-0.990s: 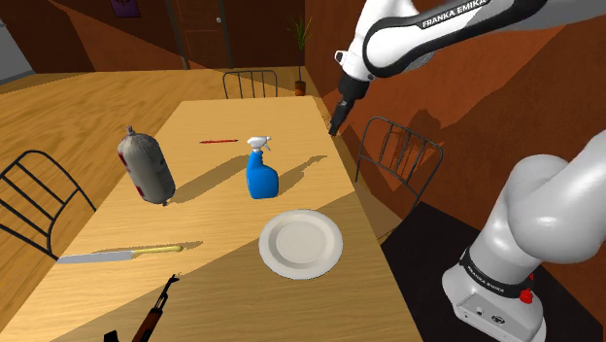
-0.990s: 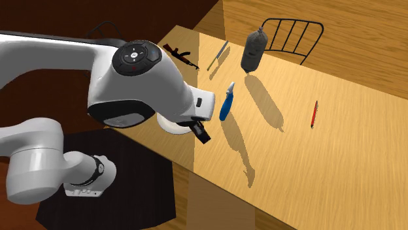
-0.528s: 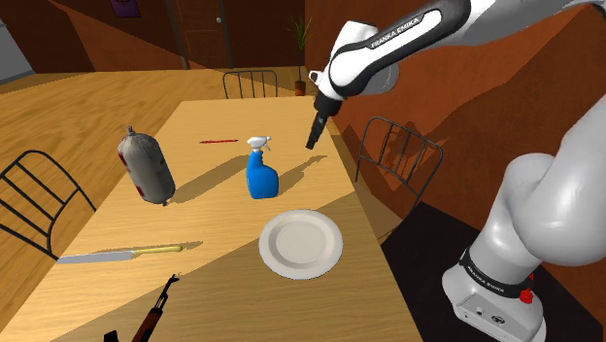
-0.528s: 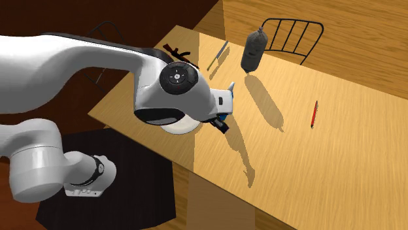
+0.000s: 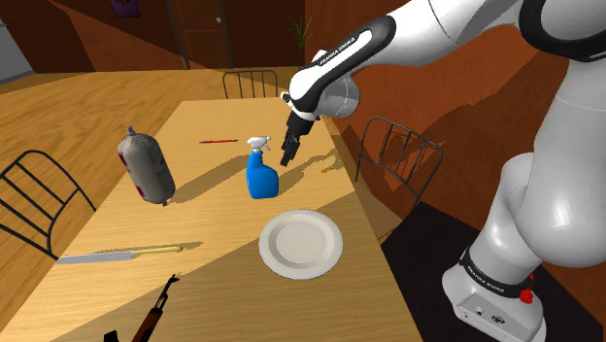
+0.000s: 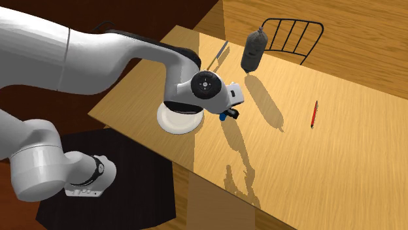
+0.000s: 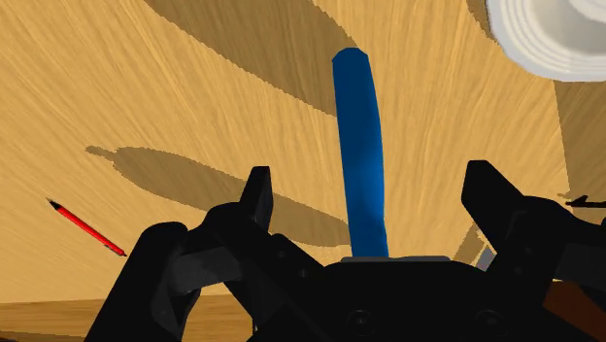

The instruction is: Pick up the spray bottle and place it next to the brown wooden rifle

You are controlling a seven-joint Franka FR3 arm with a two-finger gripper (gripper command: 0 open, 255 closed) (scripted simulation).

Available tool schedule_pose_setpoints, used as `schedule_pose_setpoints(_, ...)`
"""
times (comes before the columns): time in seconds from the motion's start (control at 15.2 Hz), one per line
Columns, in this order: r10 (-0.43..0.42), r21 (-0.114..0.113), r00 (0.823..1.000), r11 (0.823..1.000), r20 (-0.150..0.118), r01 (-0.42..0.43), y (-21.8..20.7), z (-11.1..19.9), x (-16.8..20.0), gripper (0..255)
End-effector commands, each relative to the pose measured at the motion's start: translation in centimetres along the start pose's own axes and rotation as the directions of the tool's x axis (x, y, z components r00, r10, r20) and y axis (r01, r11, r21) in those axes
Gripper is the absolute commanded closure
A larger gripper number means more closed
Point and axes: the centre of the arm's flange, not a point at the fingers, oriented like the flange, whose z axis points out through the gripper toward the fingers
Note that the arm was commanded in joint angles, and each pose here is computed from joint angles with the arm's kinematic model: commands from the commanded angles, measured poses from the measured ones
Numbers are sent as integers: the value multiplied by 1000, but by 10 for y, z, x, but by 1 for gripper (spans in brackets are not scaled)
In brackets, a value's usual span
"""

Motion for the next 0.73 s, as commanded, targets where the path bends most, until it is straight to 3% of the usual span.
schedule_pose_setpoints(0.0, -55, 23, 998, 998, -25, 56, 2, 20, 12, 0)
schedule_pose_setpoints(0.13, -88, 37, 995, 995, -40, 90, 1, 33, 20, 0)
schedule_pose_setpoints(0.66, -88, 37, 995, 995, -40, 90, -1, 73, 21, 0)
